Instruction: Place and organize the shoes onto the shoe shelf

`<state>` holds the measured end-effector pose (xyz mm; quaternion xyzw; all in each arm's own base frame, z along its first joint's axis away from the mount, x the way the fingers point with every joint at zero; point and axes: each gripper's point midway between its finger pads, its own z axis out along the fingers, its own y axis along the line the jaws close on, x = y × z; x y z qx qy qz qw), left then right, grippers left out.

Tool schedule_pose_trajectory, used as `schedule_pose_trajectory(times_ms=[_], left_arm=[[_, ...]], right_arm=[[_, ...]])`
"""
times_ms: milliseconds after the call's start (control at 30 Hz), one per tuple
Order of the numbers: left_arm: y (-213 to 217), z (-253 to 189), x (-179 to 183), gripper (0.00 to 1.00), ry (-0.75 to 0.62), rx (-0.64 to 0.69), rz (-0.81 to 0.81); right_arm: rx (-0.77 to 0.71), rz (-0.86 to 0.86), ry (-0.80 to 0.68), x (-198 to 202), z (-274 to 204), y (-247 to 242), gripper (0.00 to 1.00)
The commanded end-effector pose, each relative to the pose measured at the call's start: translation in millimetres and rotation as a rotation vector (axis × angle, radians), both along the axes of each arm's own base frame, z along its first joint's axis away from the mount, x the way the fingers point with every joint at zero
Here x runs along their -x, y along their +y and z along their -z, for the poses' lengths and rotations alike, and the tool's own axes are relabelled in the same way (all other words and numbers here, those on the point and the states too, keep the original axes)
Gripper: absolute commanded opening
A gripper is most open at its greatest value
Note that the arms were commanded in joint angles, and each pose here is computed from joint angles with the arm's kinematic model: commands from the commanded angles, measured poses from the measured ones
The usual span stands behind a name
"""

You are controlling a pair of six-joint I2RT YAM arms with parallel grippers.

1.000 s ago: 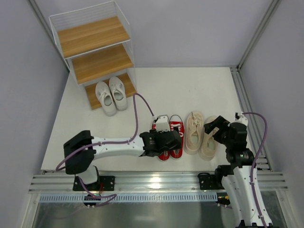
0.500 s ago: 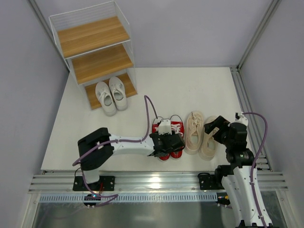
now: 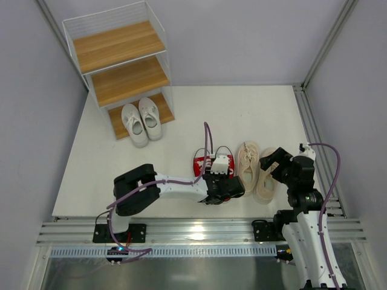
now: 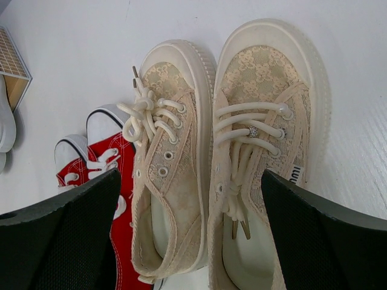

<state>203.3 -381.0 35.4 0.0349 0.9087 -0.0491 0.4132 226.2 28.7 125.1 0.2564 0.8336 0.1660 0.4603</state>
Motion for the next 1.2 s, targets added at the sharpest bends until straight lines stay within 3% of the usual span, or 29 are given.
schedule_pose_trajectory(times_ms=[0, 100, 133, 233, 367, 700, 967, 1167], left_arm=[[8, 3, -18, 0.50, -0.094, -0.078, -0.043], [11, 11, -20, 0.40, -0.101, -0.109, -0.047], [12, 11, -21, 0.25, -0.111, -0.112, -0.050], [23, 11, -24, 0.00, -0.140, -0.148, -0.065], [35, -4, -25, 0.00, -0.175, -0.154, -0.075], [84, -109, -30, 0.00, -0.293, -0.134, -0.147], [133, -193, -45, 0.00, -0.395, -0.076, -0.215], [183, -249, -79, 0.00, -0.437, -0.019, -0.290]], right_arm=[[-0.004, -0.008, -0.019, -3, -2, 2, 0.97], [-0.005, -0.009, -0.011, -3, 0, 2, 0.97], [-0.005, -0.013, -0.011, -3, 1, 2, 0.97], [-0.001, -0.014, -0.012, -3, 1, 2, 0.97], [0.001, -0.017, -0.016, -3, 0, 2, 0.97], [-0.002, -0.024, -0.020, -3, 0, 3, 0.97], [-0.001, -0.033, -0.023, -3, 0, 4, 0.97], [-0.004, -0.049, -0.030, -5, -4, 7, 0.97]])
